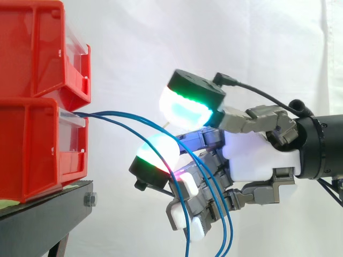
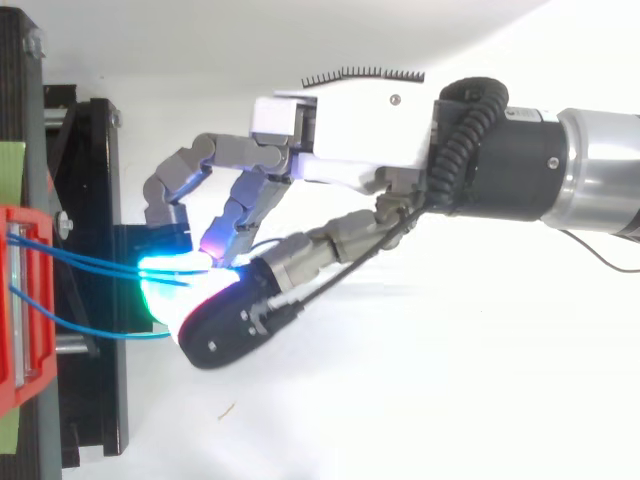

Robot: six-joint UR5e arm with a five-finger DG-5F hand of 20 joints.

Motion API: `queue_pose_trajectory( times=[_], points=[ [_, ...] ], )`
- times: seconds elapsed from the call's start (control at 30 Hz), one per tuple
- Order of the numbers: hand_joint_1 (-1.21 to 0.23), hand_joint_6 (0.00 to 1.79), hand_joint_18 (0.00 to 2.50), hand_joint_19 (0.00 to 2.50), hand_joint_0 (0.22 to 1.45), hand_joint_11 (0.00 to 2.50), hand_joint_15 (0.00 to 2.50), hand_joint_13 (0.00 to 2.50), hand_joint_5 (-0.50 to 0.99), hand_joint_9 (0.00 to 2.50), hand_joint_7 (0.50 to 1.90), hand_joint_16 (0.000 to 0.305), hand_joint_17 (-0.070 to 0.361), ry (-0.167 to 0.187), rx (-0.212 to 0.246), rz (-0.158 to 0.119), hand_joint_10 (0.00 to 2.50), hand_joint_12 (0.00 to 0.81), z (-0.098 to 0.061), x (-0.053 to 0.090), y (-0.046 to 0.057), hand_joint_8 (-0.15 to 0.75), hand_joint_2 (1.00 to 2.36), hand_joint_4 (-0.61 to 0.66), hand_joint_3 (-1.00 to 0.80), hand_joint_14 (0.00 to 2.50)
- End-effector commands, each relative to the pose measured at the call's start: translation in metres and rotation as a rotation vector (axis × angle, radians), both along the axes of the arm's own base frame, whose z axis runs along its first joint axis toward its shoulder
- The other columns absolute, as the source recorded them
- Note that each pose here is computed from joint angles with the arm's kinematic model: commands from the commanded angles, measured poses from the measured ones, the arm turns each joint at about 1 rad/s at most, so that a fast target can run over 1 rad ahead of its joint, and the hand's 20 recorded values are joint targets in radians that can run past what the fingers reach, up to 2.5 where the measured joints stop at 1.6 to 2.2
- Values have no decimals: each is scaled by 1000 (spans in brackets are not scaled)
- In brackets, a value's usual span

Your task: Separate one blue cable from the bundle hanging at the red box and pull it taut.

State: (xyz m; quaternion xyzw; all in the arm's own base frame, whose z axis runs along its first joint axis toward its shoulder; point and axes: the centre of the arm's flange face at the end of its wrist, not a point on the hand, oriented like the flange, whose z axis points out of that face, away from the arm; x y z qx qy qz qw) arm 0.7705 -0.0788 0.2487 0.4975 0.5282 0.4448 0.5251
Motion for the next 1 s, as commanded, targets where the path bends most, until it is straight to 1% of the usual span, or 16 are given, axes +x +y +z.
queue_pose_trajectory(
  times=[0.0, 0.03, 0.07, 0.23, 0.3, 0.37, 0.4, 0.43, 0.53, 0.57, 0.6, 0.67, 0.77, 0.87, 0.97],
  points=[
    [-453, 839, 843, 601, 588, 783, 513, 955, -157, 1064, 1087, 35, 78, 0, -21, -6, 22, 324, 0, 0, -4, 309, 1000, 93, -500, 18],
    [-430, 834, 843, 605, 622, 784, 512, 956, -154, 1072, 1083, 34, 77, -2, -21, -6, 22, 321, 1, 0, -4, 310, 1000, 93, -500, 18],
    [-432, 833, 845, 607, 621, 788, 513, 956, -154, 1072, 1085, 34, 77, 1, -21, -8, 23, 320, 0, -1, -5, 310, 1000, 93, -500, 18],
    [-482, 816, 845, 601, 623, 783, 520, 961, -151, 1068, 1099, 35, 79, 3, -24, -8, 20, 330, 0, -1, -5, 320, 1010, 112, -351, 18],
    [-548, 816, 867, 583, 617, 789, 518, 969, -153, 1065, 1087, 37, 84, -4, -30, -7, 21, 341, 3, 0, -5, 334, 1010, 125, -301, 18],
    [-579, 821, 888, 568, 612, 782, 510, 977, -157, 1068, 1078, 39, 89, -5, -36, -7, 21, 352, 4, -1, -5, 340, 1011, 140, -259, 18],
    [-643, 828, 909, 539, 608, 793, 504, 983, -159, 1074, 1073, 42, 94, -11, -43, -10, 21, 364, 8, -1, -6, 352, 1010, 149, -232, 16],
    [-661, 831, 916, 536, 603, 799, 498, 986, -161, 1073, 1080, 43, 96, -11, -46, -8, 17, 369, 8, -1, -4, 354, 1010, 144, -207, 16],
    [-722, 854, 933, 517, 607, 801, 493, 992, -168, 1067, 1081, 44, 100, -7, -54, -12, 19, 378, 9, -1, -3, 363, 1008, 138, -153, 16],
    [-728, 857, 934, 514, 608, 805, 489, 991, -168, 1067, 1079, 44, 100, -10, -54, -14, 19, 379, 11, -2, -3, 362, 1008, 140, -145, 17],
    [-745, 861, 930, 518, 613, 817, 494, 982, -170, 1061, 1092, 44, 99, -10, -54, -14, 19, 377, 11, -2, -3, 363, 1008, 145, -141, 16],
    [-762, 870, 925, 512, 618, 826, 492, 974, -174, 1049, 1073, 44, 98, -10, -55, -12, 17, 378, 11, -2, -2, 358, 1009, 125, -138, 16],
    [-792, 877, 878, 524, 633, 854, 503, 937, -182, 1013, 1060, 40, 90, -9, -59, -11, 23, 360, 11, -2, -1, 337, 1013, 109, -161, 17],
    [-842, 884, 848, 526, 648, 866, 504, 910, -191, 982, 1080, 38, 85, -10, -59, -15, 19, 353, 12, -1, -1, 321, 1014, 106, -182, 19],
    [-853, 888, 825, 527, 660, 874, 503, 892, -194, 972, 1062, 36, 81, -11, -62, -24, 23, 340, 13, -1, -1, 311, 1015, 104, -225, 18]
  ],
)
